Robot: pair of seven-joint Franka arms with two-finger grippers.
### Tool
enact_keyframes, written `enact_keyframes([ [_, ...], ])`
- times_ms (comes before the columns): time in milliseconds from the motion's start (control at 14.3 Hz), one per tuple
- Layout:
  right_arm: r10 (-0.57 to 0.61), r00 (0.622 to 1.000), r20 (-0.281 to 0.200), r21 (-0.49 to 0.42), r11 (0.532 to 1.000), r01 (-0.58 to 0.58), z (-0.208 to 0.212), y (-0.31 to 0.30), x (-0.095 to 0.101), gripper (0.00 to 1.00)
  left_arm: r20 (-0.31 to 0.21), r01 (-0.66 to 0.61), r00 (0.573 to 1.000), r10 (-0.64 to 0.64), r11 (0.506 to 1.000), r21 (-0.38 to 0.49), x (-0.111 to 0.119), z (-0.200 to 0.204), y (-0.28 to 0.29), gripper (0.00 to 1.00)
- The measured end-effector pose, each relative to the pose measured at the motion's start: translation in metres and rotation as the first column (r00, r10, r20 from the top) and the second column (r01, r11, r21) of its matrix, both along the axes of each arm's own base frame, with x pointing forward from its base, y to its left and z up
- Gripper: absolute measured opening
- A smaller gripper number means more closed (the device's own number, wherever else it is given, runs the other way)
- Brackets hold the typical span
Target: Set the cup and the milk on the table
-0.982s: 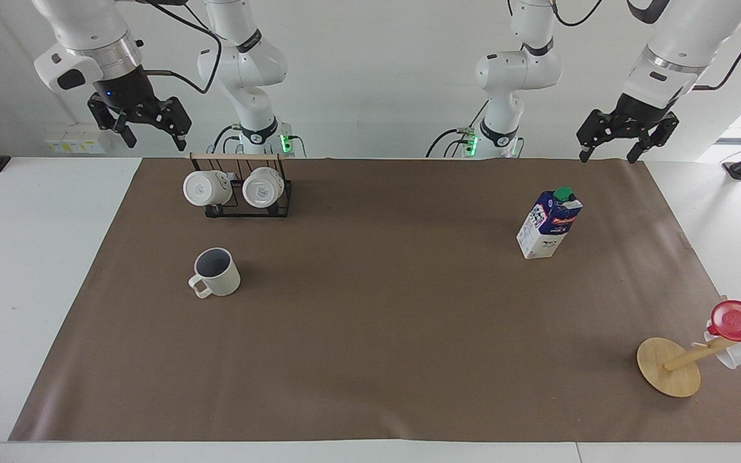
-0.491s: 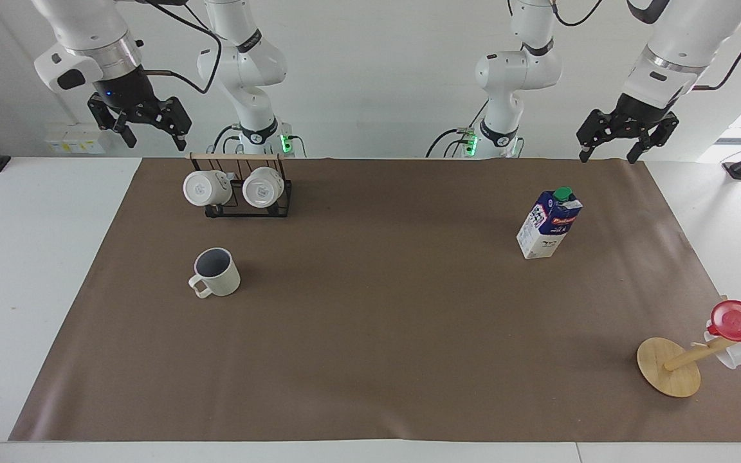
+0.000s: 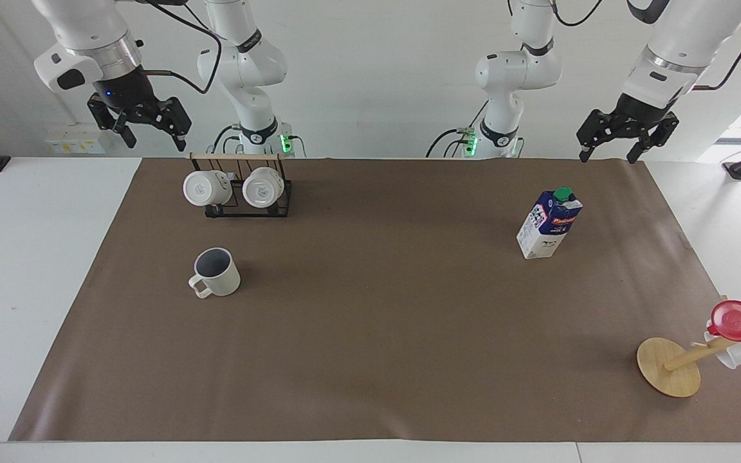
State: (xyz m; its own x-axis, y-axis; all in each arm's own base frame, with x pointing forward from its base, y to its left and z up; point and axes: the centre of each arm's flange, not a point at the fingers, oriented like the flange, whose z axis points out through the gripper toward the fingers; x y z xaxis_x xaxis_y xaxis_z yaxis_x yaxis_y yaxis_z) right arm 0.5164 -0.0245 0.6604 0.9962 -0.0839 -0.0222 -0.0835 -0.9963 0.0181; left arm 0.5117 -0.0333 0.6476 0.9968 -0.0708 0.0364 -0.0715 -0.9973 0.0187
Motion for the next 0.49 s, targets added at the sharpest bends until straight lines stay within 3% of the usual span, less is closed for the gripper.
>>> enact_keyframes([
  [491, -0.002, 1.0, 0.005, 0.0, 1.0, 0.002, -0.0014, -0.0009, 0.0011, 1.0, 0.0, 0.0, 1.0, 0.0, 1.0, 0.0, 0.0, 0.0, 0.0, 1.0],
])
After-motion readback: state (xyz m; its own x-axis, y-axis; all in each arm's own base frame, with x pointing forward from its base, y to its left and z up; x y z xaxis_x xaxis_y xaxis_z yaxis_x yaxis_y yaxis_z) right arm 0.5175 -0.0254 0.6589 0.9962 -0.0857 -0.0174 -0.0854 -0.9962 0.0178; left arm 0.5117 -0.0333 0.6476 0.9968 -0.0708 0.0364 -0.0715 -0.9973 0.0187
